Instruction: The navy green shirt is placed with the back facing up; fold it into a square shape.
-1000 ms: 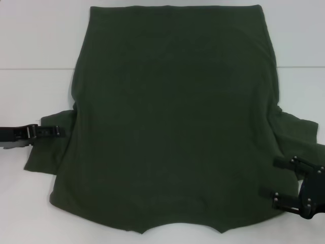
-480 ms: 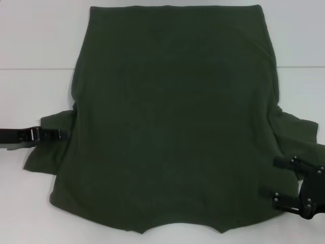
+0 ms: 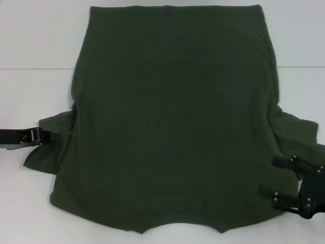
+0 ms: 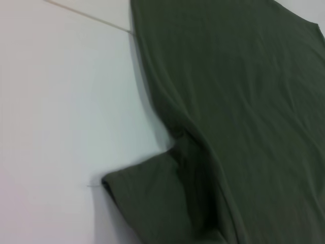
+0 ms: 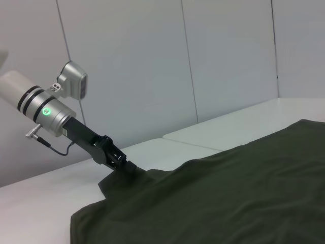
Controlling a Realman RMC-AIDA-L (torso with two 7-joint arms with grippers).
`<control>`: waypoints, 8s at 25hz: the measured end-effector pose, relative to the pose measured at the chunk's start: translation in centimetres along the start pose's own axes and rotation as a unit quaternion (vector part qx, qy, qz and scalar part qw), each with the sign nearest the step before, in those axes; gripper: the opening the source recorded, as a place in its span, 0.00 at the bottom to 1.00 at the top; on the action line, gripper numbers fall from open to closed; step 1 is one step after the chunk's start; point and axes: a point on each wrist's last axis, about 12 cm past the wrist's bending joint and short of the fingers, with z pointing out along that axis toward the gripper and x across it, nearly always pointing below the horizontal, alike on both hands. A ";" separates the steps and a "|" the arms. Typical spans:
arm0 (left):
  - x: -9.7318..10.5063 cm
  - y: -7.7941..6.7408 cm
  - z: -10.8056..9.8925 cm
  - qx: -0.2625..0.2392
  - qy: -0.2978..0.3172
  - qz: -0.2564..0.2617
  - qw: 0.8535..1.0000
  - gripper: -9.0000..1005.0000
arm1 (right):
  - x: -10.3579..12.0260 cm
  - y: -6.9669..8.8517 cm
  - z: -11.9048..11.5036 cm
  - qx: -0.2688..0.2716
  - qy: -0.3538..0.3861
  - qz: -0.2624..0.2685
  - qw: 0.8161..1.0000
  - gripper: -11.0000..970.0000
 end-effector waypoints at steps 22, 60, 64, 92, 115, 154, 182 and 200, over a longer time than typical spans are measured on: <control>-1.4 0.4 -1.6 -0.017 -0.033 -0.005 0.999 0.01 | -0.1 0.0 0.1 -0.001 -0.001 0.000 1.000 0.93; -5.6 -9.6 2.1 0.041 0.057 0.016 0.997 0.02 | 0.1 0.3 0.7 -0.012 -0.005 0.005 1.000 0.93; -4.5 -9.9 3.6 0.070 0.061 -0.012 0.996 0.03 | 0.0 0.3 0.8 -0.015 -0.006 0.005 1.000 0.93; 3.2 -3.9 4.1 0.139 -0.039 -0.192 0.971 0.86 | 0.2 0.4 0.9 -0.016 -0.003 0.011 1.000 0.93; 2.8 -3.9 6.2 0.091 -0.066 -0.212 0.971 0.88 | 0.3 0.4 0.9 -0.015 -0.001 0.010 1.000 0.93; 4.0 -5.5 8.4 0.120 -0.182 -0.207 0.954 0.88 | 0.2 0.4 1.0 -0.016 -0.004 0.008 1.000 0.93; 10.0 -7.6 -1.0 0.342 -0.211 0.274 0.874 0.88 | -1.7 -2.9 -4.3 0.110 -0.011 0.149 0.983 0.93; 11.1 -7.3 -0.3 0.335 -0.138 0.335 0.870 0.88 | -9.9 -10.1 -7.1 0.242 0.188 0.407 0.860 0.92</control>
